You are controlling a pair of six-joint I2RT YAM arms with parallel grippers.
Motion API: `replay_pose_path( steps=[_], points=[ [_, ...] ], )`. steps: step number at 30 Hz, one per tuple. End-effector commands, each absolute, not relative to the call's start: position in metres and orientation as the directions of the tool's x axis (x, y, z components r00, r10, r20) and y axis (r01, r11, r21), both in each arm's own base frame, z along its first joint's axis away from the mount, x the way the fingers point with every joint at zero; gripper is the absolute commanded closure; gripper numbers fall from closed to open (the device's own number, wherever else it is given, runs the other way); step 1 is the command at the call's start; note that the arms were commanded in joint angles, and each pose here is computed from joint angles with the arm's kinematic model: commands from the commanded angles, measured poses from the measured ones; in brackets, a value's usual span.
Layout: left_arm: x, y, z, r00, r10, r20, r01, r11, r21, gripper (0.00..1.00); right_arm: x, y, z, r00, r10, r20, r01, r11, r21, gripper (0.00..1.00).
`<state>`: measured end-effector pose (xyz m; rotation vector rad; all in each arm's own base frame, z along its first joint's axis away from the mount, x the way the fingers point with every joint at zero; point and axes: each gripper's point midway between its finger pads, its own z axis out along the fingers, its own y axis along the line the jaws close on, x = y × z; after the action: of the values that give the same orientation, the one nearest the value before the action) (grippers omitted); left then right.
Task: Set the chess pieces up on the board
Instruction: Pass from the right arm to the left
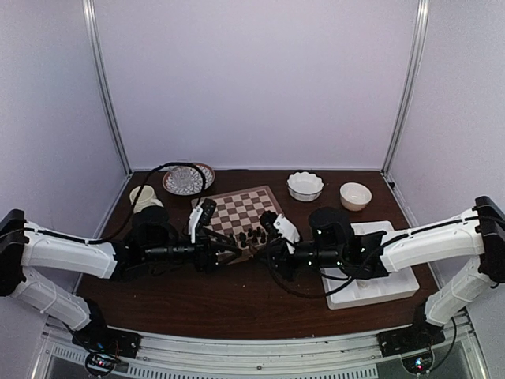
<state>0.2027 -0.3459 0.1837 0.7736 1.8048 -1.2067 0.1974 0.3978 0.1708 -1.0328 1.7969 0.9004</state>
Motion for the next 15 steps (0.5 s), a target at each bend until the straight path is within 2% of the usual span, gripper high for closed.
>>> replay_pose_path(
  steps=[1, 8, 11, 15],
  points=[
    [0.202, -0.355, 0.202, -0.431, -0.027, -0.902, 0.851, 0.32, -0.417, 0.33, 0.19, 0.412, 0.175, -0.232, -0.289, -0.929, -0.923, 0.367, 0.117, 0.91],
    [0.203, -0.363, 0.193, -0.452, 0.004, -0.892, 0.849, 0.309, -0.429, 0.53, 0.182, 0.422, 0.167, -0.219, -0.32, -0.922, -0.932, 0.349, 0.1, 0.92],
    [0.202, -0.366, 0.19, -0.462, 0.015, -0.887, 0.848, 0.301, -0.436, 0.57, 0.183, 0.42, 0.168, -0.215, -0.317, -0.924, -0.928, 0.362, 0.092, 0.91],
    [0.202, -0.368, 0.19, -0.468, 0.023, -0.884, 0.848, 0.294, -0.441, 0.57, 0.185, 0.418, 0.169, -0.215, -0.309, -0.927, -0.921, 0.381, 0.087, 0.91]
  ],
)
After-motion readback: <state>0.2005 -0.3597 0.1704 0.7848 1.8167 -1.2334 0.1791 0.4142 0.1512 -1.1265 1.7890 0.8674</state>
